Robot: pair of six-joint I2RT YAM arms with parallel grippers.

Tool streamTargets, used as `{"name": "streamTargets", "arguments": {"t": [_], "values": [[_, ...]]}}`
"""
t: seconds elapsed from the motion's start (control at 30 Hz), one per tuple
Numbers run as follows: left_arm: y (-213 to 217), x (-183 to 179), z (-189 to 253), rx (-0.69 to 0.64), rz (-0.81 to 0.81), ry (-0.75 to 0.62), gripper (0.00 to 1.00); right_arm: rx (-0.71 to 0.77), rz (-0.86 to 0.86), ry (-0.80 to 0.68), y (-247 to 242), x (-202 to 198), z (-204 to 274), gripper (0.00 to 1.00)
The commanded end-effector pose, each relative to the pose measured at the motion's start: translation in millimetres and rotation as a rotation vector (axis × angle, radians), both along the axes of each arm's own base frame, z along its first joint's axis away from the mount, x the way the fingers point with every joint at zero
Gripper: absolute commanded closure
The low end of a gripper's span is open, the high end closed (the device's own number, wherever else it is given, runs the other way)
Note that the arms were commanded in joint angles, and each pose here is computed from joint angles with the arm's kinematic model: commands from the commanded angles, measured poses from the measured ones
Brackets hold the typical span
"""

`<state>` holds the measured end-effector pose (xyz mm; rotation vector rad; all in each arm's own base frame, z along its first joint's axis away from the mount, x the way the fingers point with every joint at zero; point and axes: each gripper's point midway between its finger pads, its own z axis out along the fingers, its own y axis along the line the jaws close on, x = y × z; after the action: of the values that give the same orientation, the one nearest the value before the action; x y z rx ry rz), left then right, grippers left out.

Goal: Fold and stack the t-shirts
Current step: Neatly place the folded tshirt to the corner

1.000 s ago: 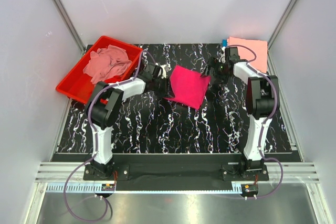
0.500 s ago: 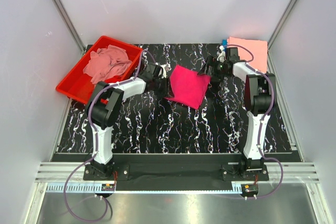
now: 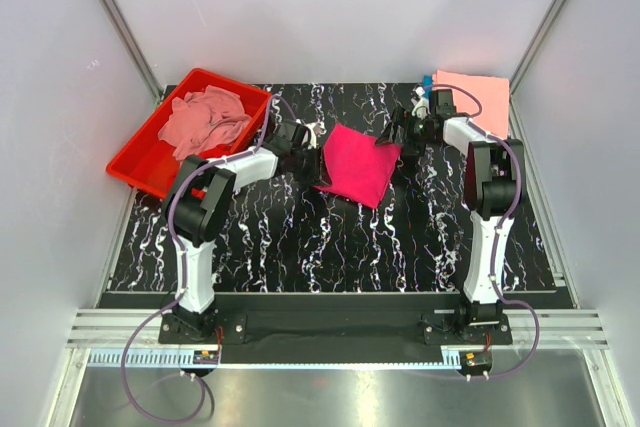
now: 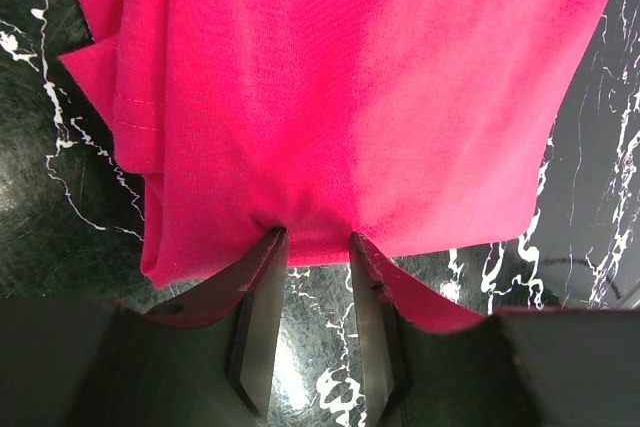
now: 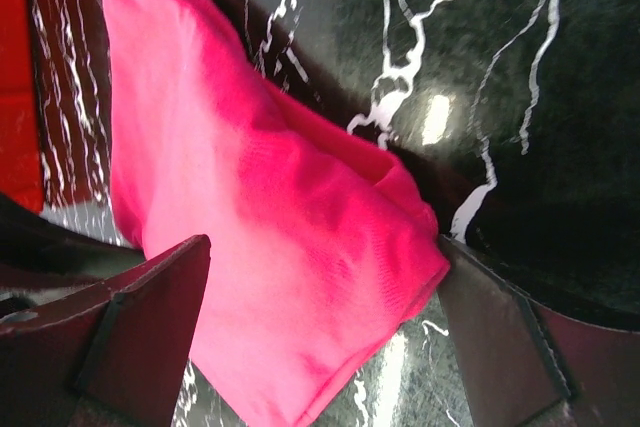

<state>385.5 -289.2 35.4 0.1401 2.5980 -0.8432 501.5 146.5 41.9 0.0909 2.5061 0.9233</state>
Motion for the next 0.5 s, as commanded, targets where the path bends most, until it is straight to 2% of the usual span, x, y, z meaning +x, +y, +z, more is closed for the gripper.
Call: {"name": "streamTargets", "arguments": {"t": [0.0,0.17,0.27,0.3,0.33,0.4,0.43,0.47], "values": [[-4.9,16.3,10.9,-0.012,0.015,-0.049,0.63,0.008,0.067,0.113,4.1,-26.3,-25.1,0.01],[-4.5,14.6,8.9,-0.014,0.016,-0.046,0.63,0.013,0.074,0.118,4.2,-28.8,-27.2,0.06],[-4.4,14.7,10.8,-0.014,0.014,-0.05,0.63,0.028,0.064,0.104,1.0,-27.5,-24.8,0.15],[-4.1,14.2,11.2,-0.013,0.014,-0.049,0.63,0.034,0.06,0.088,0.3,-25.0,-21.3,0.21],[-3.5,13.9,10.3,-0.01,0.017,-0.046,0.63,0.037,0.056,0.086,-1.5,-24.5,-21.1,0.32],[-1.6,13.8,8.9,-0.004,0.023,-0.042,0.63,0.049,0.052,0.063,-4.2,-21.8,-16.1,0.47],[-1.4,13.8,8.5,-0.004,0.026,-0.041,0.63,0.049,0.051,0.054,-4.9,-20.4,-14.0,0.62],[-1.6,13.0,9.7,-0.004,0.032,-0.037,0.63,0.046,0.046,0.047,-6.1,-19.4,-13.1,0.69]]}}
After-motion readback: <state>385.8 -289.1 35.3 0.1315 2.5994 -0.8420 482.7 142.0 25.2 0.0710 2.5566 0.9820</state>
